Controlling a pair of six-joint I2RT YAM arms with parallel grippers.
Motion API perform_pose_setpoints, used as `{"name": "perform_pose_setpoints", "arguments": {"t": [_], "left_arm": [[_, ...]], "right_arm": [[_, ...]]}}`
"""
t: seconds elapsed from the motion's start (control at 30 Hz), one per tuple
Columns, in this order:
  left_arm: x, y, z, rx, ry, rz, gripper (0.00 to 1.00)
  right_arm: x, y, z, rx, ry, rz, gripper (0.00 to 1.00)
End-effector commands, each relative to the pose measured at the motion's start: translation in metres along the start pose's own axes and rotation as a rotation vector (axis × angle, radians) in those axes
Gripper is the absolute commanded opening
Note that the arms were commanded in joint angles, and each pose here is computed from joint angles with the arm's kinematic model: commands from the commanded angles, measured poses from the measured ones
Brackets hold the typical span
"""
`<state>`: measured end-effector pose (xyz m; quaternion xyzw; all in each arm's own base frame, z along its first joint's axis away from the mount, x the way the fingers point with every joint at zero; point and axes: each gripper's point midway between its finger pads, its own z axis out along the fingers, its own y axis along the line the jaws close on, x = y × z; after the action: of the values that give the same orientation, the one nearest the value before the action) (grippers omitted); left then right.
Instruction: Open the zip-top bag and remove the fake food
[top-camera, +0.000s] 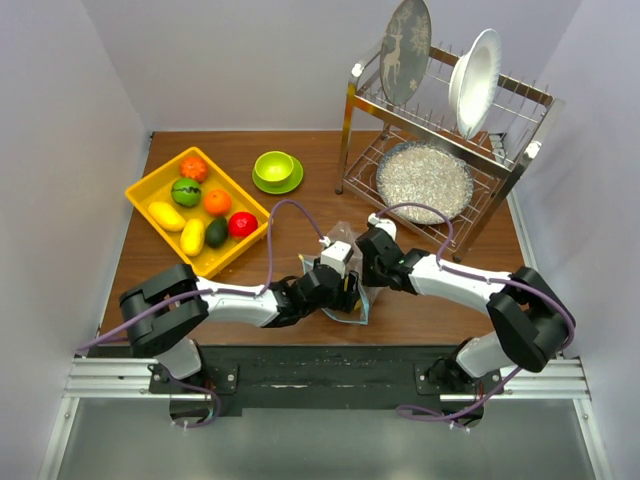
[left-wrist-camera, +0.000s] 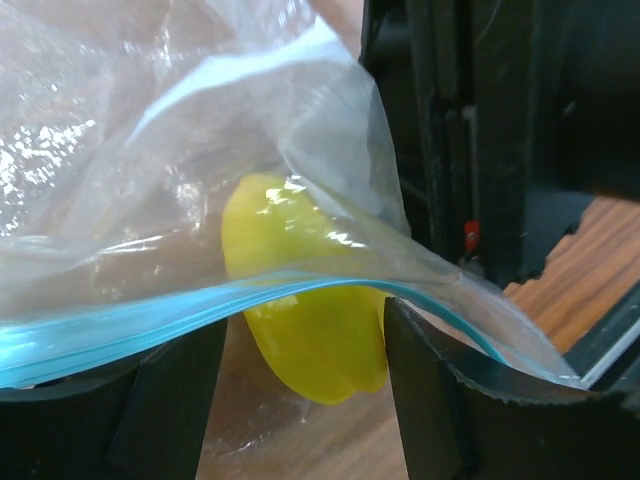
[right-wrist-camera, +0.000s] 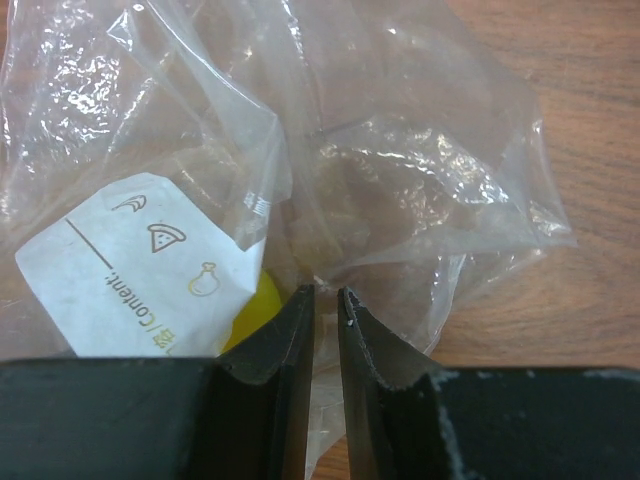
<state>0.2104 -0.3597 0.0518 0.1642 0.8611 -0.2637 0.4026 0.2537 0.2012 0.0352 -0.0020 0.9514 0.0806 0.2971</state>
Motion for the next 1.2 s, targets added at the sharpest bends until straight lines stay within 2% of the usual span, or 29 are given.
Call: {"name": "perform_pose_setpoints", "arguments": {"t": [0.0,0.17,0.2,0.23,0.37,0.6,0.87,1.03,1.17], "left_arm": [[-0.009,-0.001,0.006,-0.040,-0.022,0.027,0.66],[-0.016,-0.009,0.004,-0.011,-0.038,0.007,0.56],[-0.017,-0.010,0.004,-0.011,-0.039,0.002,0.47],[-0.017,-0.010,0.004,-0.010,-0.037,0.002,0.42],[-0.024,-0.011,-0.009,0.003,-0.056,-0.026,0.28],[-0.046,-0.015,-0.039,0.046,-0.093,-0.097,0.24],[-0.035,-0.006,-0.061,0.103,0.040,-0.135,0.21],[-0.012,0.013,-0.084,0.056,0.140,-0.116,0.21],[-0.013,0.017,-0.108,0.069,0.133,-0.136,0.21]], "right_arm": [[-0.021,0.009,-0.003,-0.001,-0.055,0.024,0.19],[-0.023,0.004,-0.003,0.028,-0.072,0.023,0.18],[-0.025,0.003,-0.004,0.030,-0.079,0.029,0.16],[-0.026,0.002,-0.005,0.034,-0.086,0.032,0.16],[-0.033,-0.008,-0.010,0.077,-0.123,0.040,0.10],[-0.034,-0.019,-0.009,0.112,-0.159,0.055,0.03],[-0.034,-0.032,-0.006,0.161,-0.179,0.063,0.04],[-0.039,-0.040,-0.001,0.173,-0.185,0.090,0.04],[-0.041,-0.041,0.004,0.161,-0.181,0.106,0.04]]}}
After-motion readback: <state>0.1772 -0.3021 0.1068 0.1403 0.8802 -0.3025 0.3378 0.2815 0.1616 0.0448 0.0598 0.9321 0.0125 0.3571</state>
